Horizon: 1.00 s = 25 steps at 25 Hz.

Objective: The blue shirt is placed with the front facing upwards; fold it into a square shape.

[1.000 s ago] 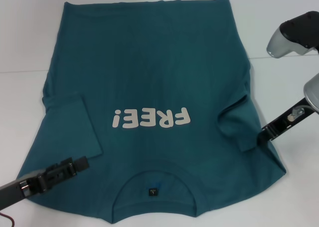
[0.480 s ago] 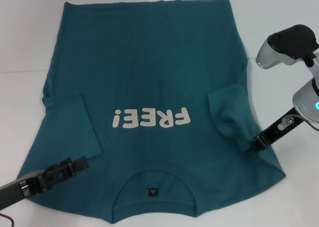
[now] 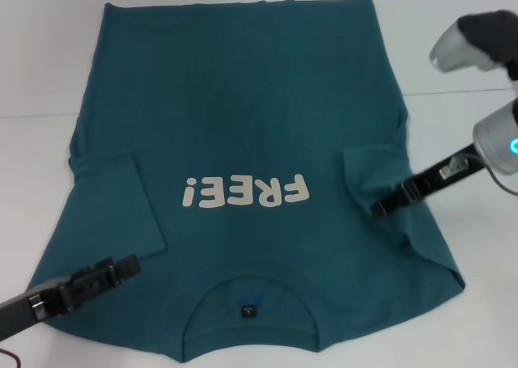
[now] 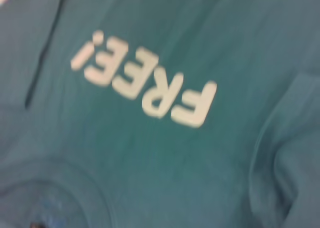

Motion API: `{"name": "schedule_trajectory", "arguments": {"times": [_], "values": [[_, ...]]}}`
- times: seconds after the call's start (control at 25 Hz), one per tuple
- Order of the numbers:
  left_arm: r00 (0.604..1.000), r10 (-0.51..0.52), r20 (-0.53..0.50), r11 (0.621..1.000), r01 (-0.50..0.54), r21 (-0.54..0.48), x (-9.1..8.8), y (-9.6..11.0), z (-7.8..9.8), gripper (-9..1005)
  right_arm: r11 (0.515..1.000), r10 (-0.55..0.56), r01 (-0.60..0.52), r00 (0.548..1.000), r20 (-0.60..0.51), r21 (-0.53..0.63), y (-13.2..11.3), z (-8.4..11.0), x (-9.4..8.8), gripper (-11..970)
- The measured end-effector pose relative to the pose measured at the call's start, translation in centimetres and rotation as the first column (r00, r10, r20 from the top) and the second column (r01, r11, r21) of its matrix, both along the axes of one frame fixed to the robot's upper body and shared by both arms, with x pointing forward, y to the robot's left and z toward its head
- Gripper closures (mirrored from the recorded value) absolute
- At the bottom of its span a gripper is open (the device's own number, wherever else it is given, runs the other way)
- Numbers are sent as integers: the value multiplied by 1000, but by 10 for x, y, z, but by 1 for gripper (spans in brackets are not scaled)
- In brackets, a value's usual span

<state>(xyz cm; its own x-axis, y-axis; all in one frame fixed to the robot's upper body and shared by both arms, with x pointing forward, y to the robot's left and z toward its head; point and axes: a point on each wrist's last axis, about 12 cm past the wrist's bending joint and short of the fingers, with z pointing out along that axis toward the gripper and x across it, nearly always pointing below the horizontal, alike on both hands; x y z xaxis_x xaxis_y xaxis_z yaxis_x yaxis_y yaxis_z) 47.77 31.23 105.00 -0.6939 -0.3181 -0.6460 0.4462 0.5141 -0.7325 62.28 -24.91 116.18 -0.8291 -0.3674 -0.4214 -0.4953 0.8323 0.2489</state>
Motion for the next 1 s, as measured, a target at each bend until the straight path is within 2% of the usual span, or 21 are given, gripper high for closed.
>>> {"name": "schedule_trajectory", "arguments": {"times": [0.16, 0.36, 0.48, 0.64, 0.88, 1.0], "values": [[1000, 19, 1, 1000, -19, -7, -1, 2, 0, 132, 995, -16, 12, 999, 33, 102, -7, 5, 1, 444], [1000, 24, -4, 1000, -24, -13, -2, 3, 0, 134, 973, 8, -15, 999, 31, 231, -13, 6, -7, 246], [1000, 25, -5, 1000, -25, -14, -2, 3, 0, 135, 966, -29, 29, 1000, -4, 256, -24, -3, -11, 173], [1000, 26, -4, 1000, -26, -14, -1, 3, 0, 136, 968, -89, 99, 995, -52, 229, -38, -15, -12, 74], [1000, 31, -1, 999, -31, -19, -1, 4, 1, 138, 965, -152, 157, 987, -43, 209, -51, -18, -10, 40], [1000, 31, -1, 999, -31, -20, -1, 3, 1, 139, 962, -172, 179, 984, -50, 208, -51, -26, -9, 41]]}}
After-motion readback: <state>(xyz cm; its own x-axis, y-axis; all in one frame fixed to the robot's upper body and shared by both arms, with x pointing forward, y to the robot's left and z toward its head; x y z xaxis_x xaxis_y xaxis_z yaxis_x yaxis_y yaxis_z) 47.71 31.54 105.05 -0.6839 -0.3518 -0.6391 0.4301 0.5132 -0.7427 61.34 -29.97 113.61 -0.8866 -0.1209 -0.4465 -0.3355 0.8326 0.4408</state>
